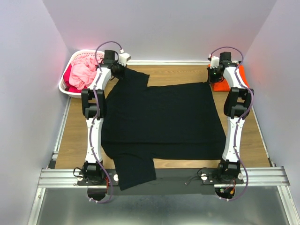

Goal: Fold and stack the t-shirts
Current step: Fold the tshirt

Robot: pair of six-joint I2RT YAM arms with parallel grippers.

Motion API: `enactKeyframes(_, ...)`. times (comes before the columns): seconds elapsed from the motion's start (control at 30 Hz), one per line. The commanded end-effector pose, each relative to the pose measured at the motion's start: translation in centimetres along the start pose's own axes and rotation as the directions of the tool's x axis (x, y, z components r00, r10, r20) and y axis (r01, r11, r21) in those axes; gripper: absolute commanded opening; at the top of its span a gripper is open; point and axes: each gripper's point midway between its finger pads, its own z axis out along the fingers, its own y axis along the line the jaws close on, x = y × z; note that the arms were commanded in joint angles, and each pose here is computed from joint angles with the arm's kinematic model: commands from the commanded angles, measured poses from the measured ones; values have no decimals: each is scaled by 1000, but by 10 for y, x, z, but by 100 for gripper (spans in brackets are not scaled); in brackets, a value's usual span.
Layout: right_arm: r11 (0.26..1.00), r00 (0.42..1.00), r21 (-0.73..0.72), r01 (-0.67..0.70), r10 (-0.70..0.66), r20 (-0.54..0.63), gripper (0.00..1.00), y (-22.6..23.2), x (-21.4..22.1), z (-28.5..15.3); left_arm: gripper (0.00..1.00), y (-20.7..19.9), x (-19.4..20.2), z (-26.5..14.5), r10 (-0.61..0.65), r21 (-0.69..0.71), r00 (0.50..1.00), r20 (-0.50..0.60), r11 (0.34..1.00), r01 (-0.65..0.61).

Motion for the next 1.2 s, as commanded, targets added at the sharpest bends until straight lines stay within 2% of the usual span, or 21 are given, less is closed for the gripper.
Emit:
enactKeyframes(0.0,999,1000,-19,-25,25,-13,1,2,-1,0,0,19,-44,-27,-16,20,988,155,1000,13)
enactKeyframes(0.1,999,999,-26,-32,32,21,1,3,-13,-7,0,18,-61,-38,7,18,980,198,1000,-11)
enactKeyframes(0.3,999,999,-31,-30,31,31,1,4,-16,-8,0,17,-46,-33,1,25,987,158,1000,-5)
enactKeyframes(0.43,999,999,-38,-23,24,31,1,5,-15,-11,0,12,-48,-40,6,34,986,169,999,-12)
enactKeyframes(0.77,998,997,-57,1,3,73,1,5,-25,-42,0,-4,-75,-99,106,7,971,212,994,-111)
enactKeyframes(0.93,996,997,-85,19,-13,80,1,10,-24,-49,0,-12,-52,-105,121,15,980,159,992,-125)
enactKeyframes(0.97,996,997,-91,21,-14,81,1,11,-23,-52,0,-1,-47,-111,109,-5,982,153,994,-110)
enactKeyframes(1.17,994,994,-96,50,-40,104,1,13,-27,-70,0,-8,-35,-128,100,-3,985,138,995,-100)
